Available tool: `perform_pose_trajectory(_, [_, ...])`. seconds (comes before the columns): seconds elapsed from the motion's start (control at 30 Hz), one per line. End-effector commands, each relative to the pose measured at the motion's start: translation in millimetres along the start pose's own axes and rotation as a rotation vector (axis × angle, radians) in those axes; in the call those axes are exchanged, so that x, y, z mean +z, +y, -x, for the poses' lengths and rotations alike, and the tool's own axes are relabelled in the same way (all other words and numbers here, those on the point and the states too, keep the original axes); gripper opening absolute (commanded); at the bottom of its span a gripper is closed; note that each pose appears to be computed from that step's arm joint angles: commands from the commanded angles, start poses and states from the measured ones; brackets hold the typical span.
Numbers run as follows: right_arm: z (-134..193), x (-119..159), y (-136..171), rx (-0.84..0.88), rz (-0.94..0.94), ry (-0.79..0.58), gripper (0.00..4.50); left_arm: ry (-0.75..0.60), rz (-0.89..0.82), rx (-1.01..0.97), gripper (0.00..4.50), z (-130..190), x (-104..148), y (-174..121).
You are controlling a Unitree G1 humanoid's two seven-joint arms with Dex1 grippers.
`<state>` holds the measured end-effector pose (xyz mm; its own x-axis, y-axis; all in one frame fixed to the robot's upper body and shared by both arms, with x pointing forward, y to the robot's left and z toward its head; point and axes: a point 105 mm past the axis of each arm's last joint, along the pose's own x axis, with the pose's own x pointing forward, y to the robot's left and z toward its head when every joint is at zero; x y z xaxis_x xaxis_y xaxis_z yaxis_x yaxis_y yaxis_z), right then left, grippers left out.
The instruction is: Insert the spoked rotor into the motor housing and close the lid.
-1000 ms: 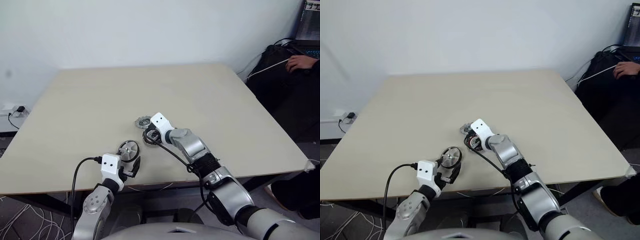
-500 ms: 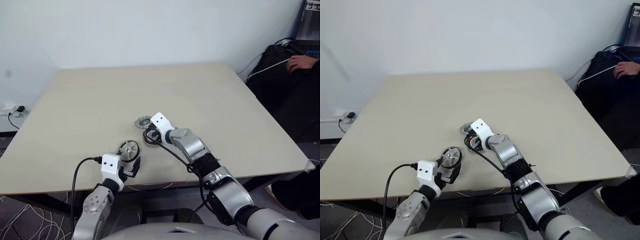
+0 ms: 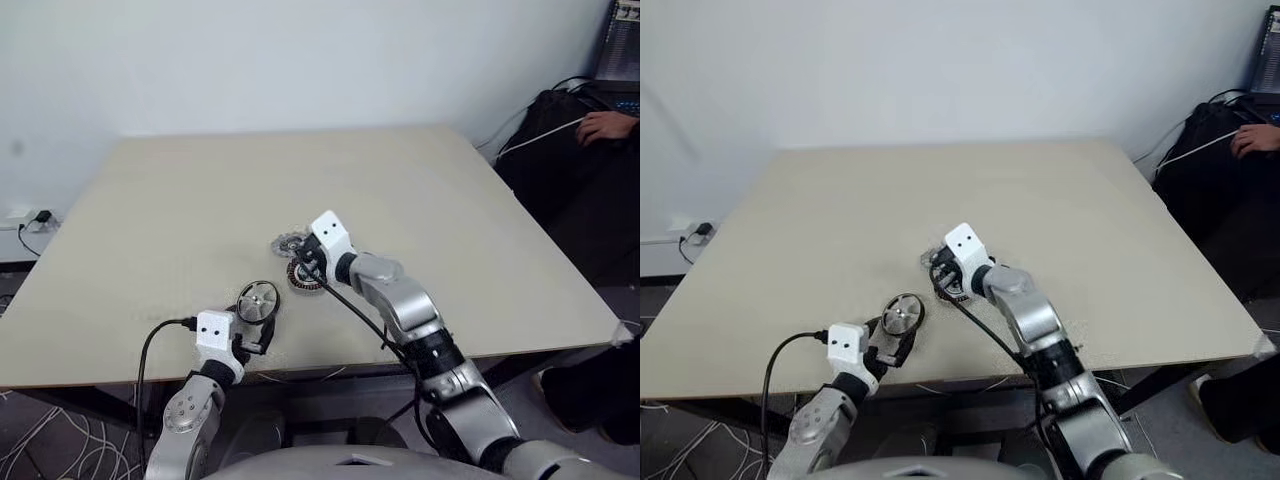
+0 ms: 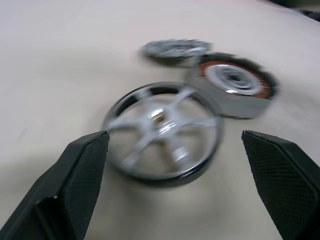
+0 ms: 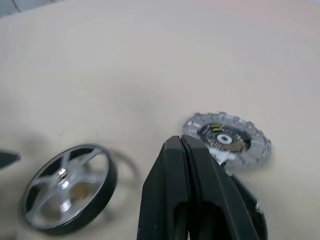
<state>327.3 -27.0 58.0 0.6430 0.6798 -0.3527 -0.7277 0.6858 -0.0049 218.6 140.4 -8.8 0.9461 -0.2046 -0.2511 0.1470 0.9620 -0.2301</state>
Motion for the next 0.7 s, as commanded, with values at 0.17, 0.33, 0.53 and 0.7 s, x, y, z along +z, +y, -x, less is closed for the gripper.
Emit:
perform_pose_trajectory(0.17, [29, -9, 6, -0.014, -0.015, -0.03, 0.04, -0.029, 0.191, 0.003, 4.5, 1, 7, -3])
perform_pose_trajectory(0.33, [41, -24, 8, -0.048, -0.061, -0.001, 0.04, -0.017, 0.242, 0.023, 4.5, -3, 6, -2])
perform_pose_trajectory(0.53, [47, -30, 7, -0.089, -0.104, 0.009, 0.04, 0.001, 0.3, 0.056, 4.5, -16, 7, 2])
perform_pose_trajectory(0.7, [49, -30, 6, -0.102, -0.111, 0.009, 0.04, 0.037, 0.36, 0.104, 4.5, -26, 5, 8])
